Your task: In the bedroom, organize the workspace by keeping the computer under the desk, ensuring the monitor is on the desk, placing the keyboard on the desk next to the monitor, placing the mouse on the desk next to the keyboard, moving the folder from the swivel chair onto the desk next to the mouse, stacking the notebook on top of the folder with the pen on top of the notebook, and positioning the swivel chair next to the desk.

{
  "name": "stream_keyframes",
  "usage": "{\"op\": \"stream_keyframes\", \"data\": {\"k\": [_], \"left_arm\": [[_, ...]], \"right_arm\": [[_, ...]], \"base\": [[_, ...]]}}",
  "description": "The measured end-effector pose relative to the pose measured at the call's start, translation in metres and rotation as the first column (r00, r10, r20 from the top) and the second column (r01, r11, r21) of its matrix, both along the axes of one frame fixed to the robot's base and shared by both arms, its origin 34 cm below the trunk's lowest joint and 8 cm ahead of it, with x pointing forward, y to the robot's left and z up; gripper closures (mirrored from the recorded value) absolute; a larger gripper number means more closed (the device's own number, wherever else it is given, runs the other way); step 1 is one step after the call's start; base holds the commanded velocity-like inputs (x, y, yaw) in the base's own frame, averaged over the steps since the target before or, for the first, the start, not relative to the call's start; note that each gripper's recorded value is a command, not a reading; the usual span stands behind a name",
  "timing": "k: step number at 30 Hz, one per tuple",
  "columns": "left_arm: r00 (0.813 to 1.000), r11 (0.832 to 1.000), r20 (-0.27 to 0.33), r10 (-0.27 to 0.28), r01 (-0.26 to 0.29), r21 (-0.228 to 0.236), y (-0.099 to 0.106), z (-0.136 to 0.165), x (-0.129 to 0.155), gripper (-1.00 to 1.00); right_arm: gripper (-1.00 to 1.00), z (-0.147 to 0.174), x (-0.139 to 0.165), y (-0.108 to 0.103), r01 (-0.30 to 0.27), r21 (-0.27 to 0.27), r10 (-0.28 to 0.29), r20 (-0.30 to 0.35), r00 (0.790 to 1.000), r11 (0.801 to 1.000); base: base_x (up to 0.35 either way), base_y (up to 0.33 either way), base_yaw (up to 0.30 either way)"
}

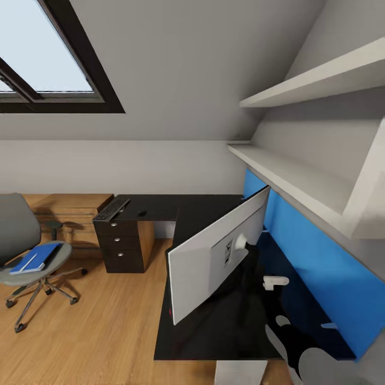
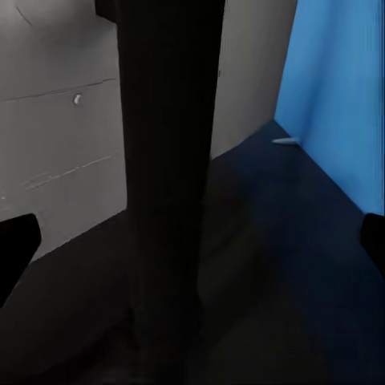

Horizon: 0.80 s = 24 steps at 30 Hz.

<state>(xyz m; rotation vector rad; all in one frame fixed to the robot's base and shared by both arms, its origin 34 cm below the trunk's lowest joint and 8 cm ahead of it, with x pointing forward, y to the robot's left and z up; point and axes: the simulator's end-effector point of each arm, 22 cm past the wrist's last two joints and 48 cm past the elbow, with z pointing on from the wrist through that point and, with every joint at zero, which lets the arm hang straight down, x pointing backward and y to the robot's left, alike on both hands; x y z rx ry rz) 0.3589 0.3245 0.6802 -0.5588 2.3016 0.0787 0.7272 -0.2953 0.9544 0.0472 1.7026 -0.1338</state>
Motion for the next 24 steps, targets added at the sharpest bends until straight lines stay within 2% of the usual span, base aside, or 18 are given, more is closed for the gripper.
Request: {"op": "stream_keyframes", "data": {"k": [10, 24], "left_arm": [[1.000, 1.000, -0.001, 0.000, 0.000, 0.000, 0.0001, -0.0001, -0.0001, -1.00], [1.000, 1.000, -0.001, 0.000, 0.000, 0.000, 0.0001, -0.0001, -0.0001, -1.00]], "right_arm": [[-1.00, 0.0002, 0.0002, 0.0010, -0.002, 0.000, 0.002, 0.001, 1.000, 1.000], [-1.00, 0.0013, 0.0003, 0.0020, -0.003, 0.000, 0.003, 0.006, 1.000, 1.000]], "base": [[-0.330, 0.042, 0.000], [-0.332, 0.104, 0.000]]}}
